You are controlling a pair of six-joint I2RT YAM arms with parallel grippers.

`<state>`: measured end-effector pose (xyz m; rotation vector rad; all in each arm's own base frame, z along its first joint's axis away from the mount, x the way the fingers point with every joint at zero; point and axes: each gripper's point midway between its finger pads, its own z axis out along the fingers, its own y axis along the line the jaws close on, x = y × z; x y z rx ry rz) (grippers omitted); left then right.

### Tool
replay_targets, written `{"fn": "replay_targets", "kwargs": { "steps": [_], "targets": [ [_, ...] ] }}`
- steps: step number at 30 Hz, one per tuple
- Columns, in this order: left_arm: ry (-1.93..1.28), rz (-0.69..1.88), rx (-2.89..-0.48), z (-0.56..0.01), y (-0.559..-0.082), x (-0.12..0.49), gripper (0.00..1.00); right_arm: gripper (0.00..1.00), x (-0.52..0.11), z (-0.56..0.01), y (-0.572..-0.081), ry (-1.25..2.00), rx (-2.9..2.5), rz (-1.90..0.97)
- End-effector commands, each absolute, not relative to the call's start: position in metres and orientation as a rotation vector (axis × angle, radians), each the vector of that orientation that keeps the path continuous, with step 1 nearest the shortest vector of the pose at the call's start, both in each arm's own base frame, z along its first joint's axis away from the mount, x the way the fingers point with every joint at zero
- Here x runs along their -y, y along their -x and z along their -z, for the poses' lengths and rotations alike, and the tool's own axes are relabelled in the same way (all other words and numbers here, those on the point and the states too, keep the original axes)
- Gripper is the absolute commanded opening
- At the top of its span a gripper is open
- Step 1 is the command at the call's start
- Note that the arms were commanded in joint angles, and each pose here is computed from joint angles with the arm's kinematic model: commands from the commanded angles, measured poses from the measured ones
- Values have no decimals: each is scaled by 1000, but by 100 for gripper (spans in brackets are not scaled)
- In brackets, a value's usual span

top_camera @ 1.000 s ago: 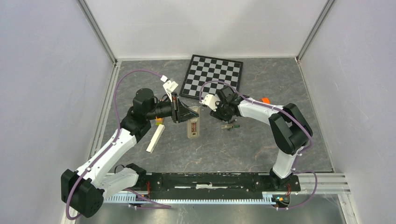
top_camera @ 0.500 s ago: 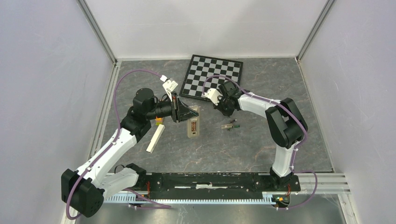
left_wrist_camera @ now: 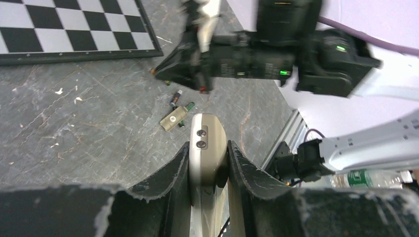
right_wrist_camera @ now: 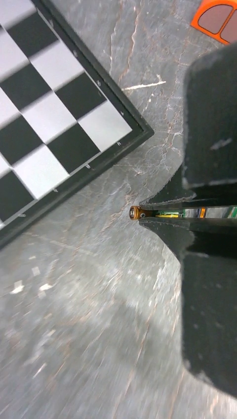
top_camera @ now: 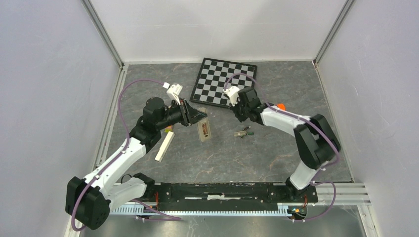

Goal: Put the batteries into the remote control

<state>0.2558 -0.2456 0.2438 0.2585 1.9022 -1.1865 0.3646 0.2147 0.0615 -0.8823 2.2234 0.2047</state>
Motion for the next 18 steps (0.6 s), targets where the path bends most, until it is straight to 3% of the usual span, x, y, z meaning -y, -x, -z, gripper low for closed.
{"fn": "replay_targets", "kwargs": {
  "steps": [1,18],
  "targets": [
    [-115,1195,-1800,-264,-276,242,2,3,-239,-153,-377,525,-1973,-412],
    [167,1275,-1915,-233,-296,248,2,3,-292,-280,-275,302,-1565,-924]
  ]
}}
